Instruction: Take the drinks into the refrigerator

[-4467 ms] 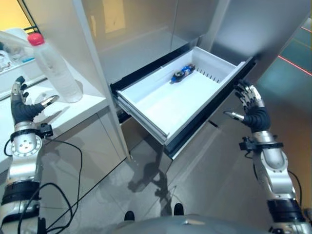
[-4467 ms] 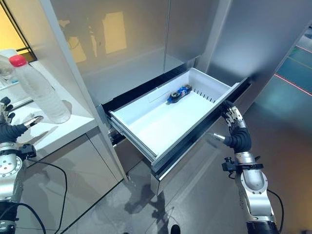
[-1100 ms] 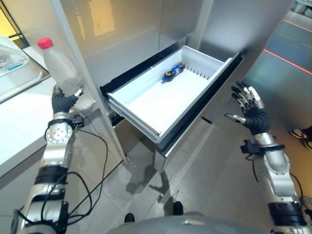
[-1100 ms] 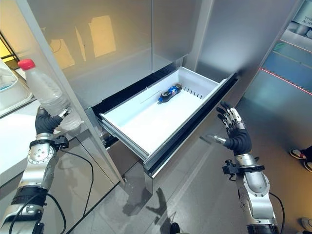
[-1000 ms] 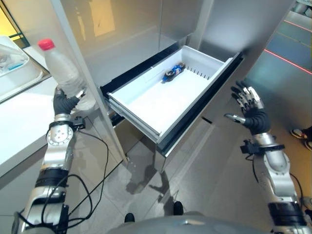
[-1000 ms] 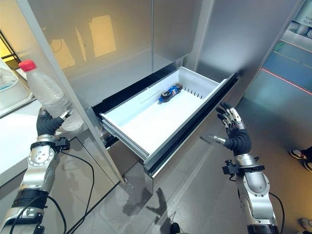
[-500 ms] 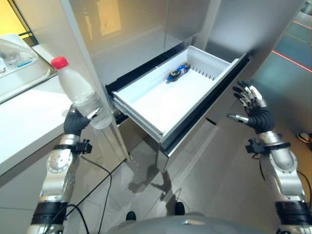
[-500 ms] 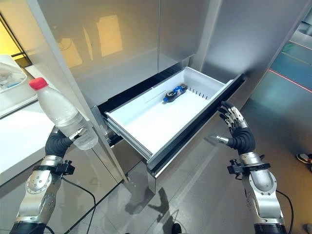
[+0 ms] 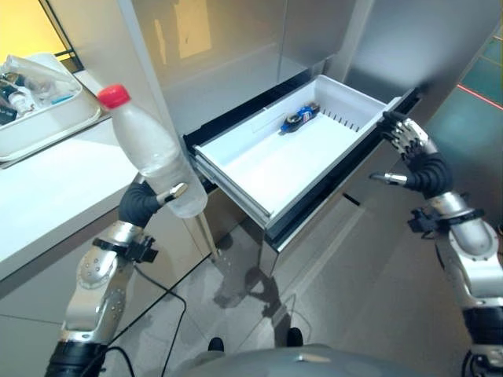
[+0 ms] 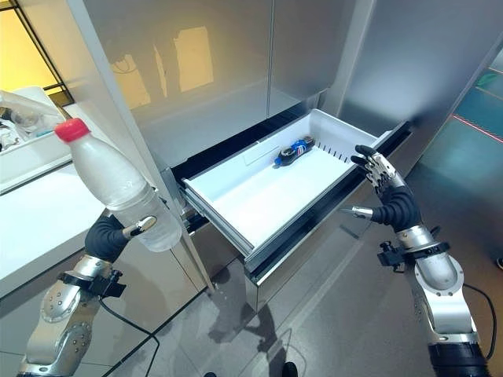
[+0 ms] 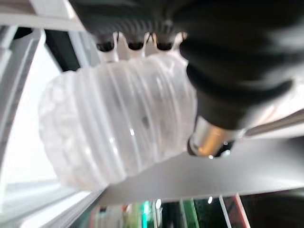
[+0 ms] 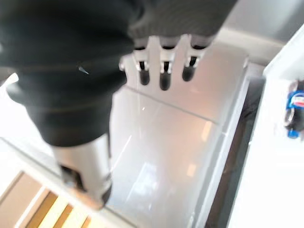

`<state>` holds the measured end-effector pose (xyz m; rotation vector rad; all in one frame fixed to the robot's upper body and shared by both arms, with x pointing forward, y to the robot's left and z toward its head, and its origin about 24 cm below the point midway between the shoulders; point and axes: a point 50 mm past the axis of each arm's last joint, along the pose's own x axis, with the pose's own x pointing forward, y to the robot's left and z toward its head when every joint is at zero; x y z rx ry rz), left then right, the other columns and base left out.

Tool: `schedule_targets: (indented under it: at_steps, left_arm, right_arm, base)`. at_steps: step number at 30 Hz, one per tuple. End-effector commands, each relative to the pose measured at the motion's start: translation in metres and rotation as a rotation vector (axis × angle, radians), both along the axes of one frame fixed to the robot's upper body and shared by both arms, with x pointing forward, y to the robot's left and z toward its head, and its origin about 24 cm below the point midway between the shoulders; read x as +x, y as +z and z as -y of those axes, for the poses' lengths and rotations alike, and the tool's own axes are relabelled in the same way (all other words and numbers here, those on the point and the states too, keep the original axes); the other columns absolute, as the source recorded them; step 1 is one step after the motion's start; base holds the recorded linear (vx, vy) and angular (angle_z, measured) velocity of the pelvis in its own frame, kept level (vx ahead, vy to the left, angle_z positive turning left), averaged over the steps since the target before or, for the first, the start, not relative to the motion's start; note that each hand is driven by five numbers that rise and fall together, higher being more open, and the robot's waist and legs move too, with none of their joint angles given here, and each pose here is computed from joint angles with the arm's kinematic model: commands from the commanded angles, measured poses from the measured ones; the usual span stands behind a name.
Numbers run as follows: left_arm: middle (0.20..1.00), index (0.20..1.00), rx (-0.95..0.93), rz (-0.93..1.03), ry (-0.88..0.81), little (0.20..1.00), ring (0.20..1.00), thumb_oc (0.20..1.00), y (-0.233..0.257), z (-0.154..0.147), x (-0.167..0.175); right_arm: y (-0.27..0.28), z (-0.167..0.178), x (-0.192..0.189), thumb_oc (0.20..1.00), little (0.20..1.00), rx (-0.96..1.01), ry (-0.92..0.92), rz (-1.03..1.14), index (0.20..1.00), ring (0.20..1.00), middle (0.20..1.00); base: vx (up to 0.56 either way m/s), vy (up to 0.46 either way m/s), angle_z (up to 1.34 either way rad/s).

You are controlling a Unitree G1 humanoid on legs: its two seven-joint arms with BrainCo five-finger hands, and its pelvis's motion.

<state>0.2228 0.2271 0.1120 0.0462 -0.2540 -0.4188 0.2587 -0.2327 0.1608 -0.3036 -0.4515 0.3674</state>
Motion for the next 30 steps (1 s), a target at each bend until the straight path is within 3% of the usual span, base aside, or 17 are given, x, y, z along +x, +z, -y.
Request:
schedule_targets:
  at_steps: [1, 12, 22, 30]
  left_arm:
    - [0.200, 0.200, 0.024, 0.203, -0.167, 0.200, 0.200, 0.200, 0.044, 0.016, 0.005]
    - [0.200, 0.200, 0.136, 0.255, -0.358, 0.200, 0.200, 0.200, 0.062, 0.049, 0.020]
    - [0.200, 0.200, 0.175, 0.318, -0.360, 0.200, 0.200, 0.200, 0.068, 0.060, 0.025]
    - [0.200, 0.200, 0.169, 0.280, -0.358, 0.200, 0.200, 0.200, 0.060, 0.063, 0.030]
  right_arm:
    - [0.021, -0.018, 0.017, 1.000, 1.000, 0.127, 0.188, 0.014, 1.000, 1.000, 1.000]
    - [0.017, -0.092, 0.035, 1.000, 1.000, 0.096, 0.535, -0.118, 1.000, 1.000, 1.000]
    - [0.009, -0.138, 0.021, 1.000, 1.000, 0.117, 0.784, -0.209, 1.000, 1.000, 1.000]
    - [0.032, -0.164, 0.023, 1.000, 1.000, 0.149, 0.850, -0.117, 1.000, 1.000, 1.000]
  base:
    - [0.00, 0.000, 0.00]
    - [0.00, 0.000, 0.00]
    - [0.00, 0.000, 0.00]
    - [0.00, 0.000, 0.00]
